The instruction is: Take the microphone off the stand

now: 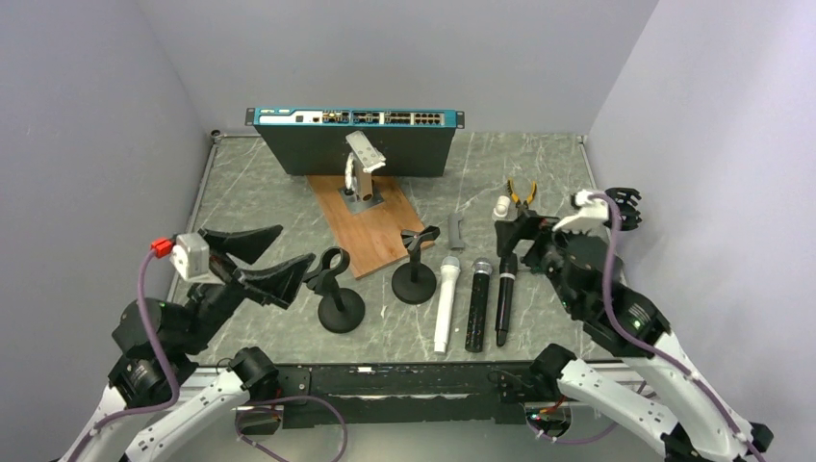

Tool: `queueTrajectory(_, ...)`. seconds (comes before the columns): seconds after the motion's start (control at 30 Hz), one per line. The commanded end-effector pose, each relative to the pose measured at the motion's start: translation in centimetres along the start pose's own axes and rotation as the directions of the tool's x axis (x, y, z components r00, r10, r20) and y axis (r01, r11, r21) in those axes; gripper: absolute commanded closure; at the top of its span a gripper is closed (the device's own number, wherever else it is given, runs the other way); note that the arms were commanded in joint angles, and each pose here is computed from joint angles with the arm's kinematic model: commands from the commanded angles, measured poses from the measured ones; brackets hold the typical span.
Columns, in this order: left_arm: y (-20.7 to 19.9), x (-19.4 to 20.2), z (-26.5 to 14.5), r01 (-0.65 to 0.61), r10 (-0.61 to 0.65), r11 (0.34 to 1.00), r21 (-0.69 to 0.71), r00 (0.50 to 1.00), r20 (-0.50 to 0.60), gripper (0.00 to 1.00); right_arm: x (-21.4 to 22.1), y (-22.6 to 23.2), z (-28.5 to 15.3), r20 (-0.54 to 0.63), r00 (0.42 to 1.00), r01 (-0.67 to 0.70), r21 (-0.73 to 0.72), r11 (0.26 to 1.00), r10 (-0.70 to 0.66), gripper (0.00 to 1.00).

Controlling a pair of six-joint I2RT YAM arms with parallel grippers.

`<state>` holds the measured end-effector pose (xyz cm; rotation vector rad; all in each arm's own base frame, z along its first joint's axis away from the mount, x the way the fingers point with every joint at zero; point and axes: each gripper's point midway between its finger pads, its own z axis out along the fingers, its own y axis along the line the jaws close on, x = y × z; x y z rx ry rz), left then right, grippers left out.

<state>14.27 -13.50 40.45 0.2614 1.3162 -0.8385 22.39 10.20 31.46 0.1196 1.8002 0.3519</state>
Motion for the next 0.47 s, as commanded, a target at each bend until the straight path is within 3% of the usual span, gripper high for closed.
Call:
queueTrajectory(0.0,-1.9,-2.2,-1.3,0.038,-0.053,0.993,0.113,0.990,0.134,0.03,-1.8,-1.2,-1.5,0.125,0.990,-0.067,-0.008,0.998,0.067,0.00)
queueTrajectory(0.3,-1.5,-1.9,-1.9,0.050,-0.060,0.995,0.090,0.992,0.114,0.03,-0.6,-1.2,-2.2,0.116,0.989,-0.081,-0.059,0.995,0.087,0.00)
queueTrajectory(0.43,-1.4,-1.5,-1.2,0.050,-0.059,0.995,0.086,0.993,0.100,0.03,-0.8,-2.8,-2.4,0.122,0.988,-0.094,0.026,0.995,0.090,0.00)
